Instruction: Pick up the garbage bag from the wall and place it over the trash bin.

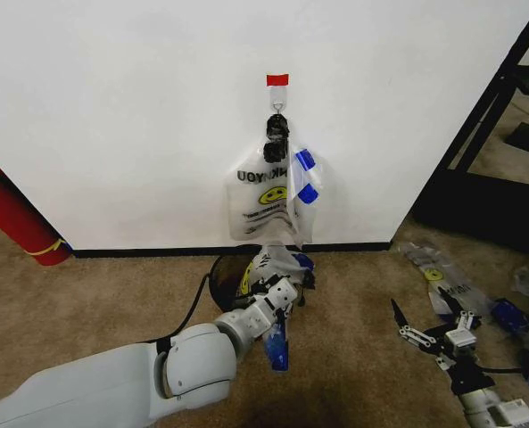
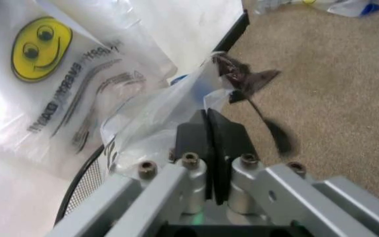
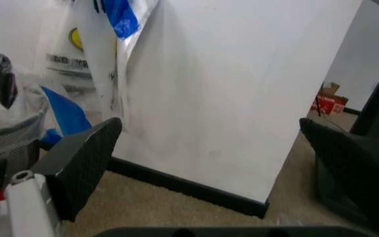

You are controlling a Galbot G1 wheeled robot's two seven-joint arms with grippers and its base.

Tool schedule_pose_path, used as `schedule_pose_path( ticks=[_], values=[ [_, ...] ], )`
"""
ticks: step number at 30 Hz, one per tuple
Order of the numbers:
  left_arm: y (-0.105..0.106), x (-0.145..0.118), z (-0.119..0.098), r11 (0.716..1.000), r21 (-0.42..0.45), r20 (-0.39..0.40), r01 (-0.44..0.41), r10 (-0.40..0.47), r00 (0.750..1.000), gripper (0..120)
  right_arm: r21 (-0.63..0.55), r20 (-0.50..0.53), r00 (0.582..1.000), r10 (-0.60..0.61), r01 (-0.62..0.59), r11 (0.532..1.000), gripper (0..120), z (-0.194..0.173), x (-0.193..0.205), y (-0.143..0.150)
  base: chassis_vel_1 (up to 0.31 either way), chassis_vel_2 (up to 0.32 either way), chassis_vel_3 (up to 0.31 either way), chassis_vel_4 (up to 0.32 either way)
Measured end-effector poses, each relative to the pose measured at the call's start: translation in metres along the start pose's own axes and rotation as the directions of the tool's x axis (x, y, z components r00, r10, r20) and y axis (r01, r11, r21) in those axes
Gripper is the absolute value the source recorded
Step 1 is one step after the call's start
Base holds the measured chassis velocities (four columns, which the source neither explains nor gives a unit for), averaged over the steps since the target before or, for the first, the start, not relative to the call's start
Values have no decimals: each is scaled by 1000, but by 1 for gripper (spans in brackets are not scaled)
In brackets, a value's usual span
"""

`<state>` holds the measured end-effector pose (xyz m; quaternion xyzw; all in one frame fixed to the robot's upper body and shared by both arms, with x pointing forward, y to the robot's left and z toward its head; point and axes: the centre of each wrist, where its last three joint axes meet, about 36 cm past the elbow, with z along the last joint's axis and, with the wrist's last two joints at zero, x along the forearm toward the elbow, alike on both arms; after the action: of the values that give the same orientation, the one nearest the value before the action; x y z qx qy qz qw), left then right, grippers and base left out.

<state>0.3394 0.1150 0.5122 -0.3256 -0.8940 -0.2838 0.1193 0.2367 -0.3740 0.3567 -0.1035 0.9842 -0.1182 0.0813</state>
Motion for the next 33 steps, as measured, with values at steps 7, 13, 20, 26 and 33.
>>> schedule_pose_path(
  ticks=[7,13,20,26,33],
  values=[
    [10,6,1,996,68,3,65,-65,998,0,-39,2,1000,4,-4,999,100,-5,-2,10,0,0,0,0],
    [22,18,7,977,170,-35,128,-123,992,0,-160,-60,998,-8,-2,987,100,-22,-13,41,0,0,0,0],
    [19,31,18,948,277,-73,155,-140,987,0,-324,-158,985,-71,16,946,100,-72,-52,87,0,0,0,0],
    [13,29,16,934,324,-47,150,-142,989,0,-500,-300,939,-170,-3,866,100,-118,-94,98,0,0,0,0],
    [8,18,8,946,306,-13,104,-105,994,0,-532,-424,883,-202,-62,845,100,-116,-107,95,0,0,0,0]
  ],
)
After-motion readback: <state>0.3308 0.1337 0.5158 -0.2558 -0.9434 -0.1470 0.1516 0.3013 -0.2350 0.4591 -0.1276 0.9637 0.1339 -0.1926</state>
